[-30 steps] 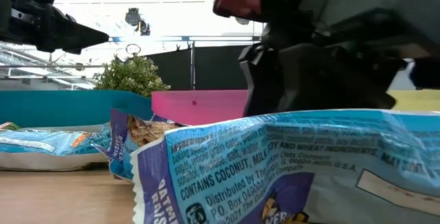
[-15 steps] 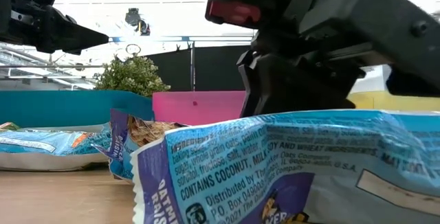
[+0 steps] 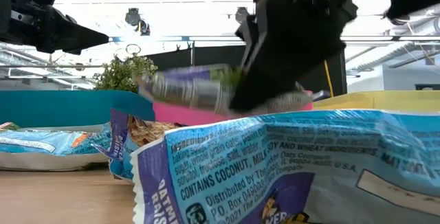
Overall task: Pick and place Granola Bars by type
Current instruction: Put the top blue granola bar into the red bin
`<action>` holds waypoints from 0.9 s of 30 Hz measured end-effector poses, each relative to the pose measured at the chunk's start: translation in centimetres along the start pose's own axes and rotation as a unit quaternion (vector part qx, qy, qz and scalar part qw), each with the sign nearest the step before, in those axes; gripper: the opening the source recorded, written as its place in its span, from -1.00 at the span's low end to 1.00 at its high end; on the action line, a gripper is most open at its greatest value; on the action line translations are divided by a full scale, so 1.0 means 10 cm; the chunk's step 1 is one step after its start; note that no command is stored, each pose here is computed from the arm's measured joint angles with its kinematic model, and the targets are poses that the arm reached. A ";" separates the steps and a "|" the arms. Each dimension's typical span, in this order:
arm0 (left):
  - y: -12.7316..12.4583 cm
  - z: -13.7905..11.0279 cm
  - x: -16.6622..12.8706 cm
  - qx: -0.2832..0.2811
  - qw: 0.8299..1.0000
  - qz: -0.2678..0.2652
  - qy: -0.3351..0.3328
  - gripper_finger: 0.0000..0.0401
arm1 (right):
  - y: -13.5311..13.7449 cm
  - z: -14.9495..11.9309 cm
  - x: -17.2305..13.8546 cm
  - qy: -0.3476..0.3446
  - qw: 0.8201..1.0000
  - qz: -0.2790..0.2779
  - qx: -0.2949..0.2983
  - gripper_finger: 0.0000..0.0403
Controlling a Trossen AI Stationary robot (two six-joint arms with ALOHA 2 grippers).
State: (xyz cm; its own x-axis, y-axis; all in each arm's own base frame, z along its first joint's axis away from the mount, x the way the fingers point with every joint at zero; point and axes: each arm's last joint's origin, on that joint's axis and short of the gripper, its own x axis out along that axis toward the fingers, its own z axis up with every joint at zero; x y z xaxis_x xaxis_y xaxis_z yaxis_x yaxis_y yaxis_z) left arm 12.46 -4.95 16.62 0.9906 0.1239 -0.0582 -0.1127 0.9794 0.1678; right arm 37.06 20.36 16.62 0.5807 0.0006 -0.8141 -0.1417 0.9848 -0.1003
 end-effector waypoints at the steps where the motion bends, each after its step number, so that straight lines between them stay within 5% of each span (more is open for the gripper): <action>1: 0.00 0.00 0.00 0.000 1.000 0.000 0.000 -0.82 | -0.01 0.02 -0.04 -0.007 1.000 -0.005 -0.001 -0.80; 8: 0.00 0.00 0.00 0.000 1.000 0.000 0.000 -0.82 | -0.16 0.25 -0.53 -0.077 0.996 -0.020 -0.036 -0.88; 14: 0.00 0.00 0.00 0.000 1.000 0.000 0.000 -0.82 | -0.78 0.39 -0.85 -0.089 0.989 -0.116 -0.021 -0.89; 21: 0.00 0.00 0.00 0.000 1.000 0.000 0.000 -0.82 | -1.52 0.20 -0.46 0.011 0.995 -0.094 0.024 -0.85; 27: 0.00 0.00 0.00 0.001 1.000 0.000 0.001 -0.82 | -1.71 -0.15 -0.10 0.034 0.997 -0.047 0.055 -0.91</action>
State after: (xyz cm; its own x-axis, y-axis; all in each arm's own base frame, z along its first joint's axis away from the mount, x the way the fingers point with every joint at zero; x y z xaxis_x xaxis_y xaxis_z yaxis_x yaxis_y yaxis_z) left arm 12.46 -4.95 16.60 0.9904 0.1244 -0.0600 -0.1127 0.9791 0.1691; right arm 37.68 3.22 18.28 0.5317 -0.1000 -0.8410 0.0017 0.9931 -0.1169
